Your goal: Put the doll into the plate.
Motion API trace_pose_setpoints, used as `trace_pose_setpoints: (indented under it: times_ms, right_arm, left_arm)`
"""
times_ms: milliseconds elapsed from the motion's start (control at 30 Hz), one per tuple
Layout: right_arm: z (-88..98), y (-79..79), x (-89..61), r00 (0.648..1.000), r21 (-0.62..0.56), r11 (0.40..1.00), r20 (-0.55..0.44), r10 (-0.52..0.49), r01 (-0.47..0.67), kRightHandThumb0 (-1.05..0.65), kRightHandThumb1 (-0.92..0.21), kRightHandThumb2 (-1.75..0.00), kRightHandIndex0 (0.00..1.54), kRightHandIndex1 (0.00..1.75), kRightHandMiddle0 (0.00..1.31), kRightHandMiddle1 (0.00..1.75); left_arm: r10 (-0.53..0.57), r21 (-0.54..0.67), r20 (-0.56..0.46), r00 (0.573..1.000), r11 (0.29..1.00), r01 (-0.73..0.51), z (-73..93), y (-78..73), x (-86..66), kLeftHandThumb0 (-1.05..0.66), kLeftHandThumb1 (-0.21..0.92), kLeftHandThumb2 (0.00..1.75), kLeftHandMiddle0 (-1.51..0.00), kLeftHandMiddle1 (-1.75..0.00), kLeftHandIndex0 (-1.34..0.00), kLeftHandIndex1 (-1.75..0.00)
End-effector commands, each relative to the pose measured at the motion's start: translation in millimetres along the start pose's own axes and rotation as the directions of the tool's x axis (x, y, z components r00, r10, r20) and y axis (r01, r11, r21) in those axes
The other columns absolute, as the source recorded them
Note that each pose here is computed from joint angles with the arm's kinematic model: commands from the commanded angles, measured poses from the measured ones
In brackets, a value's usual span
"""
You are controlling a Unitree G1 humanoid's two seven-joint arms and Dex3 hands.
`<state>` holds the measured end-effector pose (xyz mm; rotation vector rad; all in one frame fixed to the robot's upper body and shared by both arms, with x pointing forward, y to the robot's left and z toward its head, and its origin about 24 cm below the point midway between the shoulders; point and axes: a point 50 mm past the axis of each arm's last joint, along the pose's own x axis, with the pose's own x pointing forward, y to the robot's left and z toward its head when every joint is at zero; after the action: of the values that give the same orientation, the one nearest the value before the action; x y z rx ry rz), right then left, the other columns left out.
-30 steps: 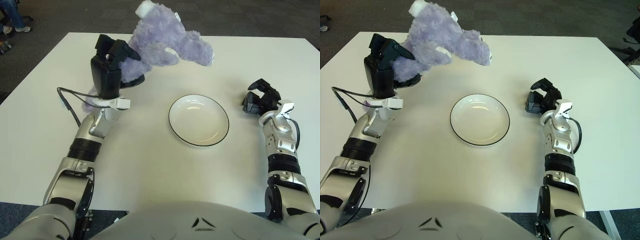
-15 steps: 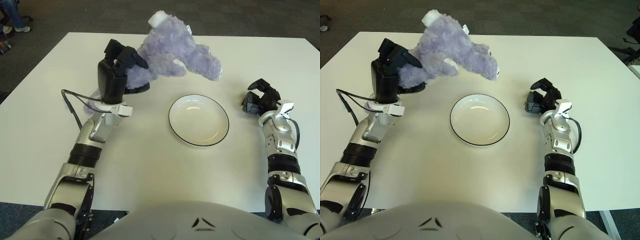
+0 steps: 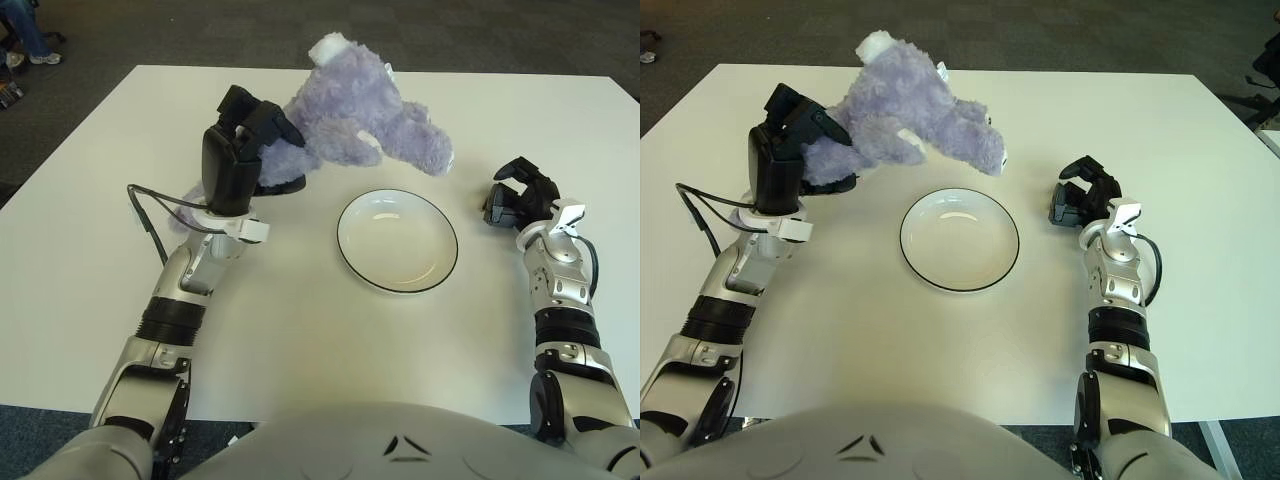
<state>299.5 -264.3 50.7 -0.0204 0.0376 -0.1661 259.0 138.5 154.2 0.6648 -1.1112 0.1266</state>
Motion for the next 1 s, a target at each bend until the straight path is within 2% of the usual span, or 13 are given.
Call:
trace_pose_setpoints:
  times_ms: [0,433,633,967]
  right_arm:
    - [-28.5,2.1,-9.7,0.990,0.013,1.000,-0.139,0.009,-0.007,0.00,-0.05,-1.61,0.83,1.71,0.57,1.75]
    - [-29.2,2.1,-9.6,0.990,0.002,1.000,-0.139,0.009,-0.009,0.00,-0.05,-1.62,0.83,1.71,0.58,1.75]
    - [-29.5,1.9,-9.3,0.990,0.005,1.000,-0.141,0.007,-0.007,0.00,-0.05,-1.62,0.83,1.71,0.58,1.75]
    - [-29.7,2.9,-9.1,0.989,-0.002,1.000,-0.145,0.007,-0.008,0.00,-0.05,-1.62,0.83,1.71,0.58,1.75]
  left_arm:
    - [-0.009,0.011,0.005,1.000,1.000,0.009,3.6,0.8,0.2,0.52,0.18,1.48,-0.72,-1.75,-0.89,-1.75]
    - [-0.068,-0.060,0.029,0.997,0.996,0.070,12.7,-13.8,-5.9,0.53,0.16,1.50,-0.73,-1.75,-0.90,-1.75]
    - [-0.114,-0.093,0.061,0.992,0.988,0.120,12.9,-18.6,-10.0,0.53,0.16,1.50,-0.73,-1.75,-0.92,-1.75]
    - [-0.125,-0.141,0.089,0.988,0.981,0.136,13.2,-26.6,-12.6,0.53,0.16,1.51,-0.74,-1.75,-0.94,-1.75]
